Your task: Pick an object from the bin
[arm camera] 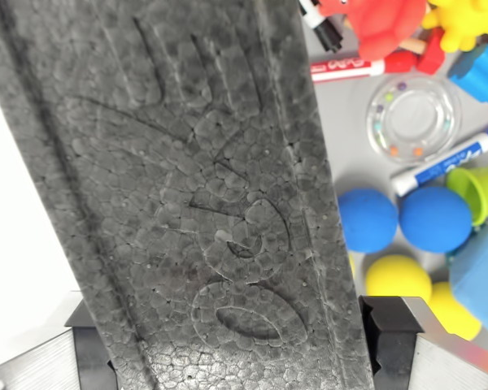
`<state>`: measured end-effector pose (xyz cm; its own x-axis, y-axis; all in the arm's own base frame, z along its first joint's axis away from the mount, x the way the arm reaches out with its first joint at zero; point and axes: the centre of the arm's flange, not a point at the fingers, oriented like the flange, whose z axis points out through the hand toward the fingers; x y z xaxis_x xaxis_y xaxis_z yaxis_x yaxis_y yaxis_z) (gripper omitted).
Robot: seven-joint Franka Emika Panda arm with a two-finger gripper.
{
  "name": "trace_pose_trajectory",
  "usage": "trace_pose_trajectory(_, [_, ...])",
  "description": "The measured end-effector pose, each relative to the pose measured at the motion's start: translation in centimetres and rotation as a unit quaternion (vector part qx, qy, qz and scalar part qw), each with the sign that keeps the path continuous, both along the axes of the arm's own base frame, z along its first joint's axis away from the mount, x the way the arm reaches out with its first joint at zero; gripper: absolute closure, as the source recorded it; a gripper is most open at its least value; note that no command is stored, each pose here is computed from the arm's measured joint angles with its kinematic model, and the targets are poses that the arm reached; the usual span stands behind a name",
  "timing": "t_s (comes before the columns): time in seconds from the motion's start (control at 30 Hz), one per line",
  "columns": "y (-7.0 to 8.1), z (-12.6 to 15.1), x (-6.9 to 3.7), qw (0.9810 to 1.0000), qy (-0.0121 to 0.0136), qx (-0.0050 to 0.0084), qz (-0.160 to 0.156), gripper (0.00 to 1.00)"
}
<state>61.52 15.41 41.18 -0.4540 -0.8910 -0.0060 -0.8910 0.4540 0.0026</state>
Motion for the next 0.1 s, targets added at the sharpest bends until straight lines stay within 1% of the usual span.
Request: trace_pose_trajectory(0.1, [0.00, 0.00, 0.00, 1.0000, 0.0000, 0.0000, 0.000, 1.00])
